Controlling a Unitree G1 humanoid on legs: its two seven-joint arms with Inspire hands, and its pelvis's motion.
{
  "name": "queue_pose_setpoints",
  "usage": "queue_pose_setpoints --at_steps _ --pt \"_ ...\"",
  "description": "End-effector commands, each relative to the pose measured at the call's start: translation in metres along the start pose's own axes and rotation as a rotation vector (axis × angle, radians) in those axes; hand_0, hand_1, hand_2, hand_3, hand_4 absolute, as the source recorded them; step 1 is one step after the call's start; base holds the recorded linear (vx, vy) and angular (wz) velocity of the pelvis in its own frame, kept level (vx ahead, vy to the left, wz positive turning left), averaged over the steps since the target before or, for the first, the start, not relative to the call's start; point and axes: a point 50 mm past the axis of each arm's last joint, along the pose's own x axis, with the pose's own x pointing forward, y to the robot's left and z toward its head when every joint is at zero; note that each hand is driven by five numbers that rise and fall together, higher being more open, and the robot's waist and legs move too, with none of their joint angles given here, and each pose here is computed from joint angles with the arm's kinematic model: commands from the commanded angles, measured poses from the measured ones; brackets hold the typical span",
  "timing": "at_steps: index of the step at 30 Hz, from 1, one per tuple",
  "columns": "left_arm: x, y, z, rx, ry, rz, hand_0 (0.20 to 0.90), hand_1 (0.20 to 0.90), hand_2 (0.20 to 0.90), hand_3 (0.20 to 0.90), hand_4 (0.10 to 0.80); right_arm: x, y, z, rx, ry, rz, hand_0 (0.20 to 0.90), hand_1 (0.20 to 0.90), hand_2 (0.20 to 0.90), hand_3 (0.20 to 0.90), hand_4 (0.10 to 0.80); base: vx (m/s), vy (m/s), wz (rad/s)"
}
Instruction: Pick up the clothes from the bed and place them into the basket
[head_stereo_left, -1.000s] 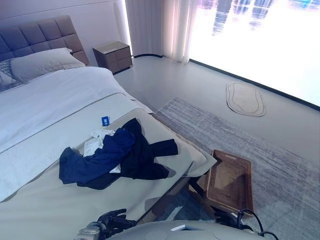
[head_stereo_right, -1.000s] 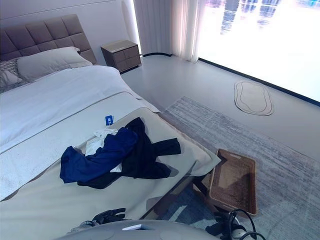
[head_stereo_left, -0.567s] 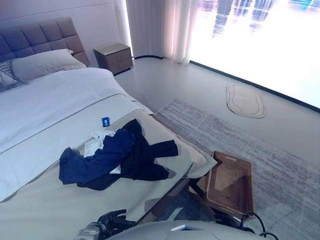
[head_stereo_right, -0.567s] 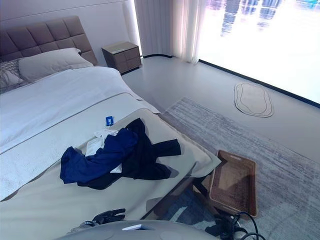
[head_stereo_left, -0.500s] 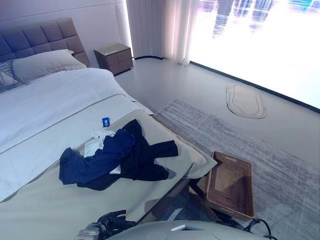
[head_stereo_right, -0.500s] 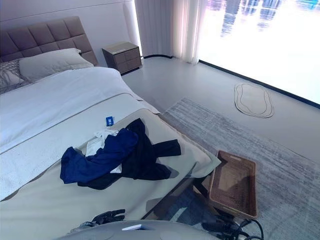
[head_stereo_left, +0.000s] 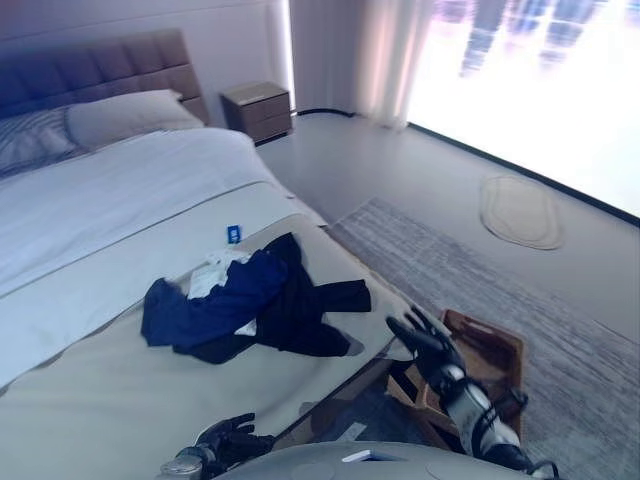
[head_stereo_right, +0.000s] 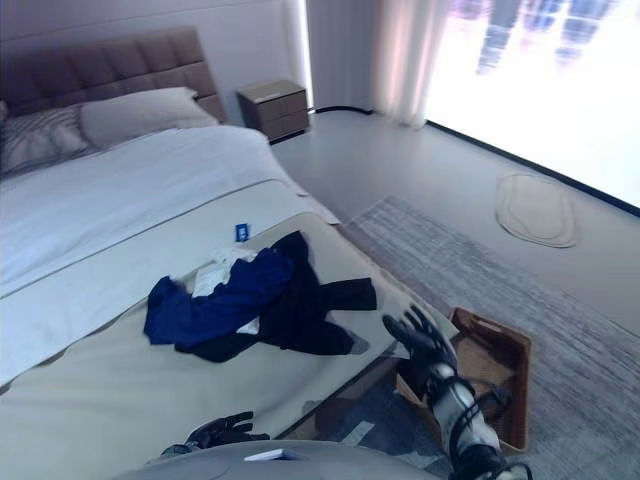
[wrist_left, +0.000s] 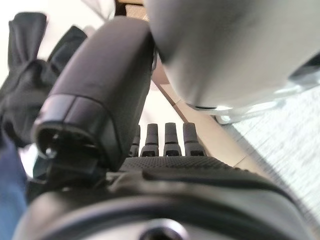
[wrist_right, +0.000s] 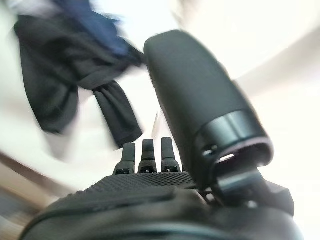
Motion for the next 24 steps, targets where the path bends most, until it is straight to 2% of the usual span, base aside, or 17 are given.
queue_pose_setpoints --at_steps 1,4,12,16,24 --pt "0.0 0.003 0.004 0.063 -0.011 -0.004 0.9 0.9 0.9 0.9 0.8 0.022 0.001 0.141 -0.425 -0.497 -0.083 0.9 0.9 0.9 0.9 0.8 -0.068 0.09 0.62" --pt "0.001 0.011 0.022 0.111 -0.064 0.003 0.9 0.9 0.9 0.9 0.8 0.028 0.008 0.214 -0.653 -0.623 -0.195 0.9 0.9 0.9 0.9 0.8 -0.165 0.109 0.69" --pt "-0.005 0.041 0.048 0.113 -0.119 0.052 0.9 0.9 0.9 0.9 0.8 0.044 0.012 0.285 -0.961 -0.602 -0.386 0.9 0.9 0.9 0.9 0.8 -0.026 0.026 0.59" --pt "-0.007 0.049 0.055 0.105 -0.144 0.068 0.9 0.9 0.9 0.9 0.8 0.05 0.007 0.293 -1.021 -0.536 -0.437 0.9 0.9 0.9 0.9 0.8 -0.012 -0.033 0.44" --pt "-0.009 0.052 0.077 0.105 -0.259 0.042 0.9 0.9 0.9 0.9 0.8 0.061 -0.014 0.294 -1.13 -0.197 -0.468 0.9 0.9 0.9 0.9 0.8 0.013 0.004 0.33"
